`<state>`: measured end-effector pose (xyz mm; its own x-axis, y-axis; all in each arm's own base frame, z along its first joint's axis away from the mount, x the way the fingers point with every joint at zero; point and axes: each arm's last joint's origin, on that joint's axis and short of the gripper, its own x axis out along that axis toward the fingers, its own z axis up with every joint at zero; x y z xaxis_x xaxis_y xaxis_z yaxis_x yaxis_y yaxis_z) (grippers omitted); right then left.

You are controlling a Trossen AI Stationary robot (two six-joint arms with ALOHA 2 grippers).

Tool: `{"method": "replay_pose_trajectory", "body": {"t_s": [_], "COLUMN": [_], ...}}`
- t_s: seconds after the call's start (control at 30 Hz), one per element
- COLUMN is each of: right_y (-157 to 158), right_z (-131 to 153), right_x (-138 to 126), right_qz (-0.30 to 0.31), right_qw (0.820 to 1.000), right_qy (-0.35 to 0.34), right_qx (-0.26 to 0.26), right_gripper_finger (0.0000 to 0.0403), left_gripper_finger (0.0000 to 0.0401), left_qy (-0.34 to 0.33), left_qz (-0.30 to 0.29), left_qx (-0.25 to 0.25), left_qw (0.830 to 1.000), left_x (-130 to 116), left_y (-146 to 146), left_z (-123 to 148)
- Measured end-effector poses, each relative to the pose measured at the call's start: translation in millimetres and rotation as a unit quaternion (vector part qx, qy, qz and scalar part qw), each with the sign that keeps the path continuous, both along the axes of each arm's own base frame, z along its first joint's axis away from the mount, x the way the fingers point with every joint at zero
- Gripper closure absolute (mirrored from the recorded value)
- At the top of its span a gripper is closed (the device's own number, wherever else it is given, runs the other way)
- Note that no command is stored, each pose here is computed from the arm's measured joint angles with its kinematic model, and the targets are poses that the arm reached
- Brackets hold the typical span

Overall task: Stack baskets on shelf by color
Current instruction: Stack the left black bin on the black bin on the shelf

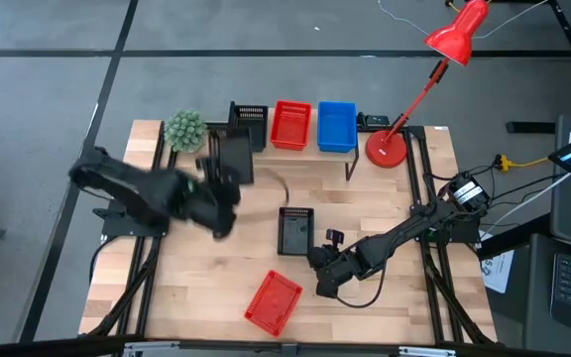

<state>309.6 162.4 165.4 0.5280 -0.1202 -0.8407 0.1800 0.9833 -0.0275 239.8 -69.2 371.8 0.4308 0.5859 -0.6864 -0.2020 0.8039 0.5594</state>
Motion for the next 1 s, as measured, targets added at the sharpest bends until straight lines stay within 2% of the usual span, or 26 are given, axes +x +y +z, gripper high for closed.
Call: {"method": "replay_pose_trajectory", "body": {"t_s": [0.17, 0.27, 0.4, 0.5, 0.6, 0.7, 1.0], "right_y": [-2, -4, -8, -10, -8, -5, -5], "right_z": [1, 1, 1, -2, -4, -6, -6], "right_x": [3, 5, 5, 0, -9, -15, -17], "right_qz": [-0.004, -0.013, -0.063, -0.118, -0.16, -0.177, -0.177], "right_qw": [1.0, 1.0, 0.998, 0.992, 0.986, 0.982, 0.982], "right_qy": [-0.009, -0.014, -0.018, -0.002, 0.022, 0.039, 0.043], "right_qx": [0.005, 0.009, 0.021, 0.038, 0.046, 0.045, 0.041], "right_gripper_finger": [0.0281, 0.0281, 0.0281, 0.0281, 0.0281, 0.0281, 0.0281], "left_gripper_finger": [0.04, 0.0401, 0.0401, 0.0401, 0.0401, 0.0401, 0.0401], "left_qy": [0.02, 0.015, -0.004, -0.003, 0.012, 0.029, 0.052], "left_qz": [0.036, 0.027, -0.012, -0.018, -0.023, -0.029, -0.035], "left_qx": [-0.013, -0.035, -0.057, -0.076, -0.098, -0.113, -0.127], "left_qw": [0.999, 0.999, 0.998, 0.997, 0.995, 0.993, 0.99], "left_x": [-12, -11, -8, -4, -1, 6, 14], "left_y": [73, 114, 161, 186, 201, 209, 210], "left_z": [20, 26, 28, 21, 12, 2, -8]}}
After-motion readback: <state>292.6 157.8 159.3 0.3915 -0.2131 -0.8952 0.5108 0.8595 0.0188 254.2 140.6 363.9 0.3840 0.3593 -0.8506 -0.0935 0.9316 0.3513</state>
